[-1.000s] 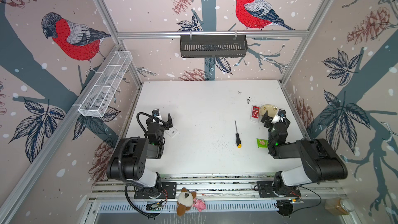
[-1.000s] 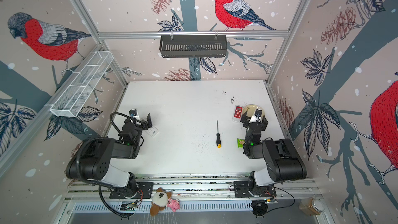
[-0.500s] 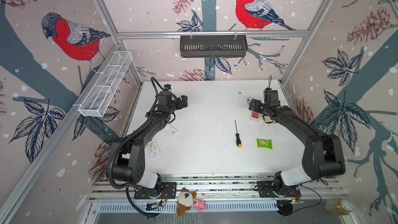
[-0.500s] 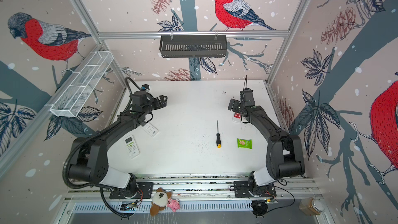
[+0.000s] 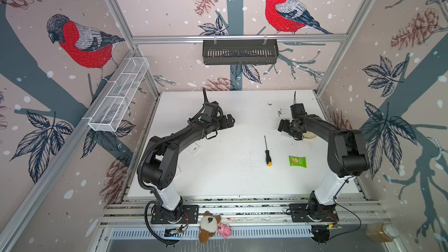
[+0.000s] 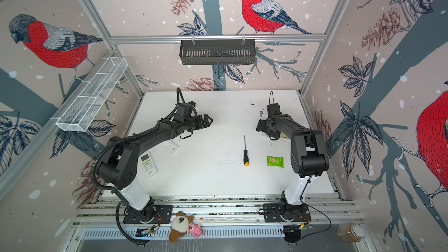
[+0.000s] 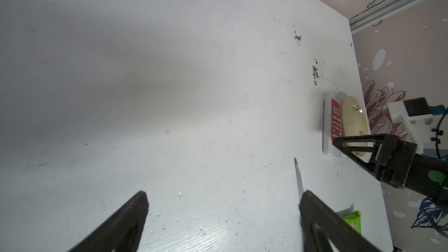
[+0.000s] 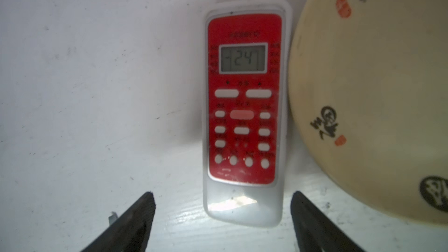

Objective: Unload the batteries from the remote control
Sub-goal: 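Reach the right gripper to the red remote and grasp it while the left arm rises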

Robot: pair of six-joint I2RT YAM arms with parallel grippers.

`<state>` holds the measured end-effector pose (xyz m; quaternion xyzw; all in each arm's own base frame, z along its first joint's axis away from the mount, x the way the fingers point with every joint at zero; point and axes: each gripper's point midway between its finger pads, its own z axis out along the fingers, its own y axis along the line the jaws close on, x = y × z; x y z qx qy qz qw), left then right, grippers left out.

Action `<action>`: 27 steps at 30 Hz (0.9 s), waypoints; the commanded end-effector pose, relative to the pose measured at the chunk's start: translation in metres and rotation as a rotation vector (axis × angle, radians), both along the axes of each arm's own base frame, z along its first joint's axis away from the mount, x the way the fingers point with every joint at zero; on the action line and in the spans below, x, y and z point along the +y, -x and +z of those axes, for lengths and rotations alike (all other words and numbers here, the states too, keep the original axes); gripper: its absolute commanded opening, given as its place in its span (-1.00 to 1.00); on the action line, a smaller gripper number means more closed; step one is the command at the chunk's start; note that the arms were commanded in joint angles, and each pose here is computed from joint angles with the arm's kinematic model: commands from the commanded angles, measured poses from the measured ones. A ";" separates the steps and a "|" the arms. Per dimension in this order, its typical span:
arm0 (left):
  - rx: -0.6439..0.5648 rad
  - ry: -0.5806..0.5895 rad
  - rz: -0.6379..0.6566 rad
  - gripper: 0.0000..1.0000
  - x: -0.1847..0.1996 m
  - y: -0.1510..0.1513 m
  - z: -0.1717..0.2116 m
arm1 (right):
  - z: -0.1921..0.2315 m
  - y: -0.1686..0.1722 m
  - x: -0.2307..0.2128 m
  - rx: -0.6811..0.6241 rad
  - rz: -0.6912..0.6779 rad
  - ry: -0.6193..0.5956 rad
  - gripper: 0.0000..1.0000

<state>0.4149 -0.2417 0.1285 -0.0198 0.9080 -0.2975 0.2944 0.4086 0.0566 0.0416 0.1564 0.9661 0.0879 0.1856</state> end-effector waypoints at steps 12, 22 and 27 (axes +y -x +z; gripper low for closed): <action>-0.008 0.020 -0.021 0.95 -0.020 -0.015 0.011 | -0.036 0.012 -0.011 0.118 0.025 0.079 0.25; 0.000 0.167 -0.046 0.94 -0.047 -0.024 0.024 | -0.004 0.011 0.037 0.001 0.210 0.035 -0.24; 0.016 0.288 -0.069 0.93 -0.071 -0.026 0.027 | 0.027 0.013 0.081 -0.090 0.358 -0.001 -0.29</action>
